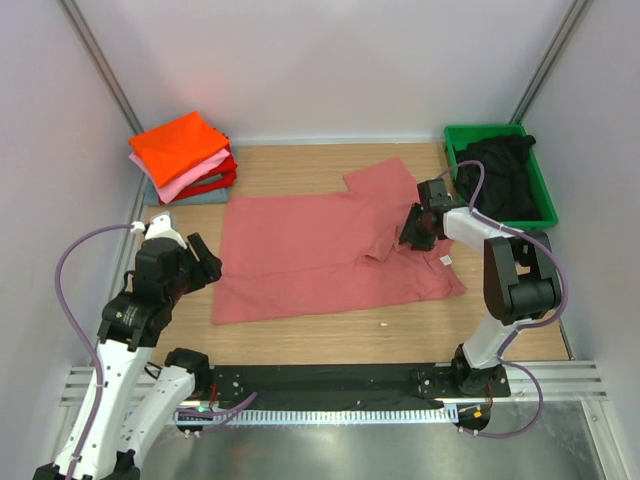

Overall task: Fold and stack the t-shirts
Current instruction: Fold the tshirt

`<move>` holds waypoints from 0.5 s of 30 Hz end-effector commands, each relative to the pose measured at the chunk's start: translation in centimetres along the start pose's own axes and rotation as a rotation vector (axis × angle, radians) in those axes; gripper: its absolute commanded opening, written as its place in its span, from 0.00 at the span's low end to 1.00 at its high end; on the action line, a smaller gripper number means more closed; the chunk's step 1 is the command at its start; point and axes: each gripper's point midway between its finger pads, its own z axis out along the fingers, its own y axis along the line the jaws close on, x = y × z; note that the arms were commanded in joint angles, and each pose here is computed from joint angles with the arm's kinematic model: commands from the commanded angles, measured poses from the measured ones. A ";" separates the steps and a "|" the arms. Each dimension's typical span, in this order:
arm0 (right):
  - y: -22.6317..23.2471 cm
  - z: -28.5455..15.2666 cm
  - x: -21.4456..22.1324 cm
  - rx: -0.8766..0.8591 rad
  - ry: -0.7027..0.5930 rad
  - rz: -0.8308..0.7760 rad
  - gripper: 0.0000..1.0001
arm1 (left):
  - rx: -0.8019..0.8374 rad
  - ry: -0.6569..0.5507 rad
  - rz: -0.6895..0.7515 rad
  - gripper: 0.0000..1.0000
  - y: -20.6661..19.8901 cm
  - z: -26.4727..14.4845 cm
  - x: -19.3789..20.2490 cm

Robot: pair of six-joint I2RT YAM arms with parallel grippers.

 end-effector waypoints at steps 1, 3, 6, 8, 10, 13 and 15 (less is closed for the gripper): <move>2.0 -1.2 -2.1 -0.072 -0.063 0.004 0.43 | 0.012 -0.041 0.003 0.63 -0.3 0.0 -1.0; 2.1 -1.0 -2.1 -0.075 -0.057 0.000 0.38 | 0.011 -0.040 0.002 0.63 -0.3 0.1 -1.0; 2.4 -1.0 -2.4 -0.079 -0.060 -0.003 0.28 | 0.011 -0.040 0.002 0.63 -0.3 0.1 -1.0; 2.6 -1.3 -2.8 -0.075 -0.066 -0.010 0.20 | 0.010 -0.040 0.002 0.63 -0.2 0.1 -1.0; 2.8 -1.5 -3.8 -0.068 -0.082 -0.025 0.18 | 0.011 -0.040 0.002 0.63 -0.3 0.1 -1.0; 2.6 -1.9 -5.5 -0.019 -0.111 -0.064 0.15 | 0.013 -0.039 0.002 0.63 -0.3 0.1 -1.0; 1.9 -2.0 -6.2 0.036 -0.116 -0.090 0.14 | 0.013 -0.040 0.002 0.62 -0.3 0.0 -1.0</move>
